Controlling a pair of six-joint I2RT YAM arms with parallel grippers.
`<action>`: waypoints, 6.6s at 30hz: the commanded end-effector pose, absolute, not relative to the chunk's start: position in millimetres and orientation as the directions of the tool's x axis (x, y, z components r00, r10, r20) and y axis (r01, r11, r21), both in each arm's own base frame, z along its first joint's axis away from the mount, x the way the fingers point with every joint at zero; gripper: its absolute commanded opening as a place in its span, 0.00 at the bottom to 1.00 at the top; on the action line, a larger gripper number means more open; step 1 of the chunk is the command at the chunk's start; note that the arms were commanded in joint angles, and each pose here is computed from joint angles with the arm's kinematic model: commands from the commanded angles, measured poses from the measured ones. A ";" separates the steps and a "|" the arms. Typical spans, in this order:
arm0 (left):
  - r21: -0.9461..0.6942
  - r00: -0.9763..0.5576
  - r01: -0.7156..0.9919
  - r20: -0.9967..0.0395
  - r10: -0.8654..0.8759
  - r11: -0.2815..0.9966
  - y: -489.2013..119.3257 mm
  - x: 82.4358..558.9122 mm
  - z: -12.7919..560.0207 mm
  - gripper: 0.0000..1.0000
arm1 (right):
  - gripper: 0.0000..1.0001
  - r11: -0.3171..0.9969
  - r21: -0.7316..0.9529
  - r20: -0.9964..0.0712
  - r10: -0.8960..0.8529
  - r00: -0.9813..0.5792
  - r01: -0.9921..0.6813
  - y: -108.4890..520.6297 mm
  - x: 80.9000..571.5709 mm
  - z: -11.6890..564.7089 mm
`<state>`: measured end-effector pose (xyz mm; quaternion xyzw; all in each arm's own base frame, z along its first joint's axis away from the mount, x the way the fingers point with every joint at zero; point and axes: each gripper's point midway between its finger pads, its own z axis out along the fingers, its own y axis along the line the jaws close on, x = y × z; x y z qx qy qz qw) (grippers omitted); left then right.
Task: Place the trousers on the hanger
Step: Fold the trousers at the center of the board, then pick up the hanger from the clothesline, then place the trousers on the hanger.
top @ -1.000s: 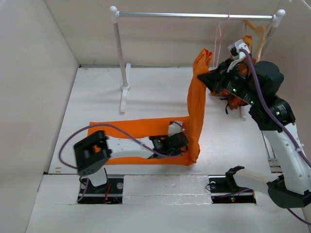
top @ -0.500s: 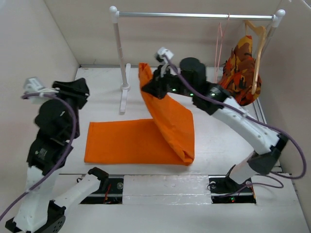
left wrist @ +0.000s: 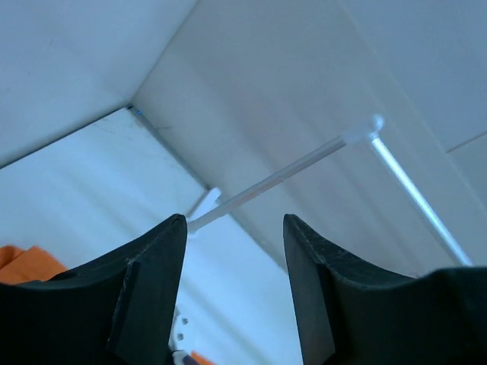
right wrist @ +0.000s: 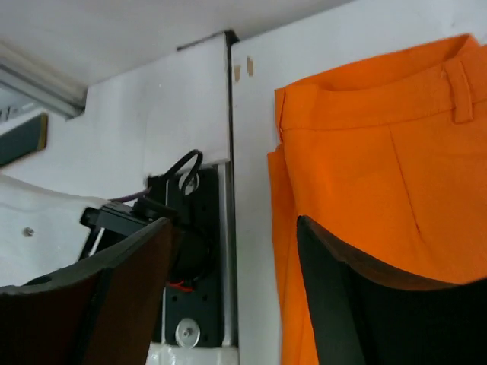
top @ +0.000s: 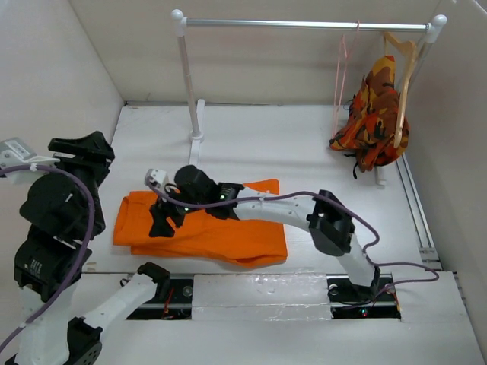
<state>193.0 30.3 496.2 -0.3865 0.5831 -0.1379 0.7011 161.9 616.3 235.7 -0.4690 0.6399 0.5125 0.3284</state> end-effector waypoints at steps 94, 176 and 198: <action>-0.551 -0.520 0.539 -0.813 -0.264 0.636 -380.5 286.8 410.4 0.66 | 0.00 0.938 -0.208 -0.940 -0.270 -0.210 -0.276 54.9 359.9 354.8; -0.511 -0.649 -0.079 -0.625 -0.433 0.856 -325.2 227.6 64.0 0.00 | 0.00 0.554 0.426 -0.771 -0.191 -0.608 -0.715 260.2 206.9 55.3; -0.315 -0.539 -0.172 -0.763 -0.356 0.934 -215.9 251.3 64.4 0.00 | 0.00 0.717 0.392 -0.797 -0.049 -0.602 -0.577 159.6 198.8 104.5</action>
